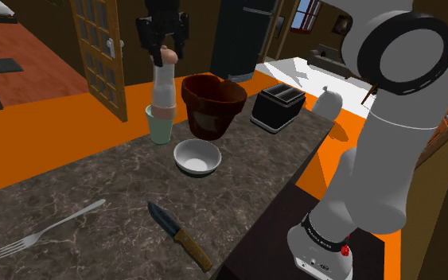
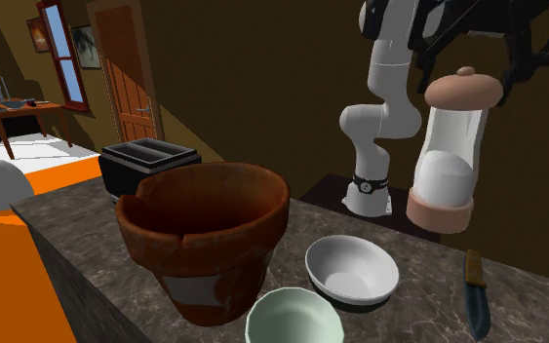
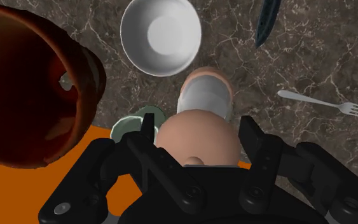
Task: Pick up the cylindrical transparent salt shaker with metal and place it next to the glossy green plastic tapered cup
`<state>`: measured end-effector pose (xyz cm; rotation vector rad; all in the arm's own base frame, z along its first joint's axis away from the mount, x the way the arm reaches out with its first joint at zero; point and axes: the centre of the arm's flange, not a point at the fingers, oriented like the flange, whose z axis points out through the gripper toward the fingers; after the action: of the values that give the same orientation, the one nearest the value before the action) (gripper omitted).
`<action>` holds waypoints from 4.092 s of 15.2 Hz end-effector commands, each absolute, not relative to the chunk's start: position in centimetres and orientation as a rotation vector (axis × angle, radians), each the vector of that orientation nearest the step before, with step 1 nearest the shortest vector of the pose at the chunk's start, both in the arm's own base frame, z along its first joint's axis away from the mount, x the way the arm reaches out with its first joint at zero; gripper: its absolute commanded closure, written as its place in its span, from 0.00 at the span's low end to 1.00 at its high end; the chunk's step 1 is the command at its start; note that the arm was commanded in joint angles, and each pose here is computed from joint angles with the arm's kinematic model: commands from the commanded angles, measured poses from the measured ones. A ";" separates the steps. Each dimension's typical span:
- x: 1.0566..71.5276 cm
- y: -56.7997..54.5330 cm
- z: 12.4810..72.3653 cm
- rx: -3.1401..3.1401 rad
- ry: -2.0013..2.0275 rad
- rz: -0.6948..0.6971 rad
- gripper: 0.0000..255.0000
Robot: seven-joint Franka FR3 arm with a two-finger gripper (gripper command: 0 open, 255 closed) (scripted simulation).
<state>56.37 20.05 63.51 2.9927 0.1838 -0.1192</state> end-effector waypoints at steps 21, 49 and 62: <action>57.6 24.3 53.6 2.994 0.182 -0.119 1.00; 57.6 24.3 38.8 2.994 0.182 -0.119 1.00; 57.6 24.3 38.5 2.994 0.182 -0.119 0.00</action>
<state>57.63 24.27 38.45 2.9935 0.1816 -0.1192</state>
